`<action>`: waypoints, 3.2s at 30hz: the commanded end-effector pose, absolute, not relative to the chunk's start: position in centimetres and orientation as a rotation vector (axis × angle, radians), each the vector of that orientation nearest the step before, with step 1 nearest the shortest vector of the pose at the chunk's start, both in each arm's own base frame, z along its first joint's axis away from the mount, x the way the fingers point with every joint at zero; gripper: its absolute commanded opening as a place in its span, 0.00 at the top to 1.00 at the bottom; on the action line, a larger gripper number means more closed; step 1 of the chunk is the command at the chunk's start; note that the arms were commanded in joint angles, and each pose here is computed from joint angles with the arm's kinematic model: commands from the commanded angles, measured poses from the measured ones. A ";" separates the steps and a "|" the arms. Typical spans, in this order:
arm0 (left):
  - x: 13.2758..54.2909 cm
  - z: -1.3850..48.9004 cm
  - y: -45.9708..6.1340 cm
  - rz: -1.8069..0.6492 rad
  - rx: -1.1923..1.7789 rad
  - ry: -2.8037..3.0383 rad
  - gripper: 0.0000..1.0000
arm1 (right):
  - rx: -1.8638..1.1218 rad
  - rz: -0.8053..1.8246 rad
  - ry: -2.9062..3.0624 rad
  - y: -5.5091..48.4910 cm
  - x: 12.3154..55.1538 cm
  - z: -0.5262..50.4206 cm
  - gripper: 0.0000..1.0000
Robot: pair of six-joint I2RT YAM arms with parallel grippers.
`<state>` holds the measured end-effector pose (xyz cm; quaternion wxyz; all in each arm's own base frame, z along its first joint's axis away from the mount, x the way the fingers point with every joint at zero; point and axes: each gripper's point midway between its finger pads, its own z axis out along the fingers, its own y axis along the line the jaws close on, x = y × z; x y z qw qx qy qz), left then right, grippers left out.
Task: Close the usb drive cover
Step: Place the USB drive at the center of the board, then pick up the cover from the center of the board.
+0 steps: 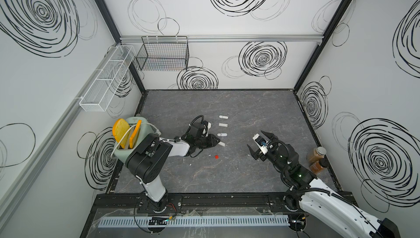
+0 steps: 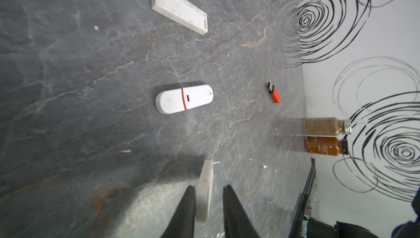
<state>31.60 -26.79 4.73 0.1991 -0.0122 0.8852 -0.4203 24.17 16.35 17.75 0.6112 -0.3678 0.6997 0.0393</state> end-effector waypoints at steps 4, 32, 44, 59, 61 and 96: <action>31.9 4.5 -27.3 -1.162 -0.011 2.482 0.67 | -0.839 0.086 1.595 16.2 24.2 17.9 0.01; 34.8 12.9 -22.6 -0.779 0.346 2.190 0.30 | -0.856 0.125 1.588 16.8 23.9 17.9 0.01; 34.7 17.1 -18.2 -0.556 0.483 1.996 0.12 | -0.984 0.235 1.650 19.1 23.0 15.8 0.02; 35.1 18.8 -13.5 -0.493 0.388 1.924 0.02 | -1.517 0.447 1.734 26.9 19.8 10.7 0.08; 35.2 19.0 -13.1 -0.484 0.375 1.919 0.01 | -1.603 0.449 1.729 27.9 19.5 9.9 0.09; 35.2 19.0 -12.3 -0.477 0.356 1.908 0.01 | -2.083 0.579 1.880 34.5 19.7 0.2 0.40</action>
